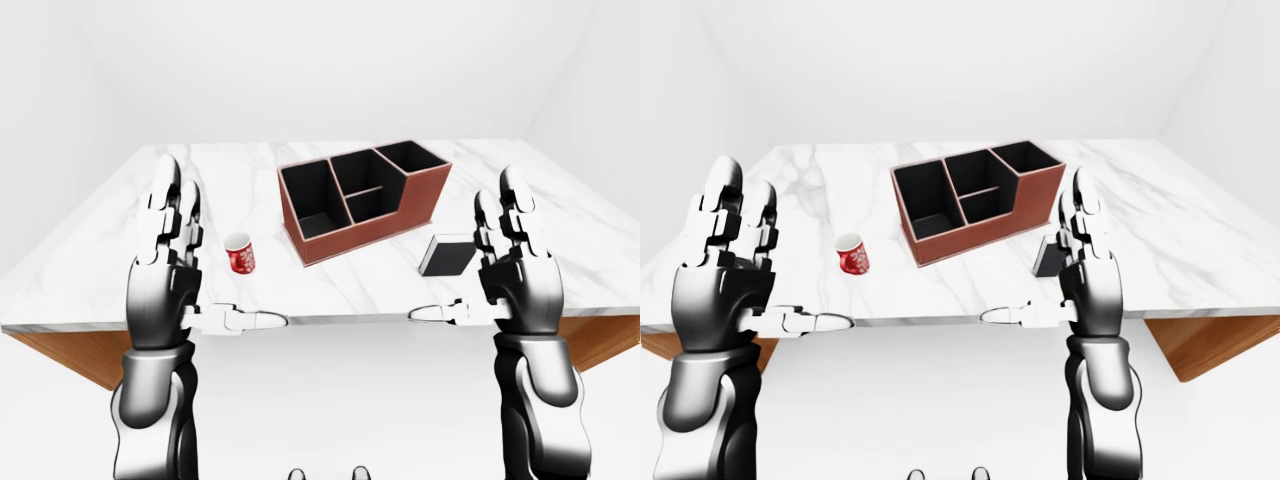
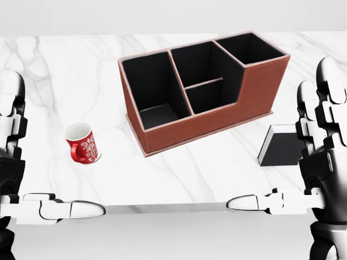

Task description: Pick up the book and place it in the back compartment of the caddy.

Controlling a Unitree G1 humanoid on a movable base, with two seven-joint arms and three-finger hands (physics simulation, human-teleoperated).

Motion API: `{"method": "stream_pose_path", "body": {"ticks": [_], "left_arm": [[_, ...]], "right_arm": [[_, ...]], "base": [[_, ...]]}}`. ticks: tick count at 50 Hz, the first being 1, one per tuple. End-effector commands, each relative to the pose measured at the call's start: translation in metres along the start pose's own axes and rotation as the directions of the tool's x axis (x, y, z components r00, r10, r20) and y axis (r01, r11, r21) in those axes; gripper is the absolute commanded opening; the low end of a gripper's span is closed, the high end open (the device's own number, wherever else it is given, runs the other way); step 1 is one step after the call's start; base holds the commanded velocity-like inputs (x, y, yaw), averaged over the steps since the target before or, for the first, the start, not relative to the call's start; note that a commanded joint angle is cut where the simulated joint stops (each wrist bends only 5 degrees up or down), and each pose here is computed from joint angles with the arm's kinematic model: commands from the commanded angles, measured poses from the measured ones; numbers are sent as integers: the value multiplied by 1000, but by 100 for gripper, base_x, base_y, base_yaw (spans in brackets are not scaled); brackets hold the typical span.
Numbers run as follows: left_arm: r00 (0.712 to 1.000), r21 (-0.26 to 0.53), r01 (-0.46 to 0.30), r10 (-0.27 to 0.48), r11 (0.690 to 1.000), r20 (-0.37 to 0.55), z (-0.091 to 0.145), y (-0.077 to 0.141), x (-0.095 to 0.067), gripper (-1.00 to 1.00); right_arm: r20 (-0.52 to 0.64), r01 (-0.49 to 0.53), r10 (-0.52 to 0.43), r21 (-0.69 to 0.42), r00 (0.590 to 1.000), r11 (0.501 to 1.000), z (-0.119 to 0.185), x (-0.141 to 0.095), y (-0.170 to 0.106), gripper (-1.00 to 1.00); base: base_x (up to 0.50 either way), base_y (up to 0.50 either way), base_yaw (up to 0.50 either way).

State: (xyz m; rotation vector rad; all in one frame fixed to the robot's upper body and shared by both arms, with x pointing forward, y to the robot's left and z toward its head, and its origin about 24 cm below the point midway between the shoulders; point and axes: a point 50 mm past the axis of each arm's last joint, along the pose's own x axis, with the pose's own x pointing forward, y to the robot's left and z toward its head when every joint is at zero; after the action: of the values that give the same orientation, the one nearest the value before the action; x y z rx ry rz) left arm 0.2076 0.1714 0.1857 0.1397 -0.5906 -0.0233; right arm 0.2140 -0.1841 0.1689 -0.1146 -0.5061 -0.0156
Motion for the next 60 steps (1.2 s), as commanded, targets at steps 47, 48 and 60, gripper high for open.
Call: {"method": "stream_pose_path", "body": {"ticks": [47, 48, 60], "left_arm": [[1000, -7, 1, -1, 1000, 17, 5, -1, -1, 100], [1000, -6, 0, 0, 1000, 23, 6, 0, -1, 100], [1000, -7, 0, 0, 1000, 18, 5, 0, -1, 100]], "right_arm": [[1, -39, 39, -58, 999, 998, 3, -1, 4, 100], [12, -44, 45, -46, 999, 998, 5, -2, 4, 100], [-6, -23, 22, -69, 1000, 997, 1, -1, 3, 100]], "base": [[18, -10, 0], [0, 0, 0], [0, 34, 0]]}}
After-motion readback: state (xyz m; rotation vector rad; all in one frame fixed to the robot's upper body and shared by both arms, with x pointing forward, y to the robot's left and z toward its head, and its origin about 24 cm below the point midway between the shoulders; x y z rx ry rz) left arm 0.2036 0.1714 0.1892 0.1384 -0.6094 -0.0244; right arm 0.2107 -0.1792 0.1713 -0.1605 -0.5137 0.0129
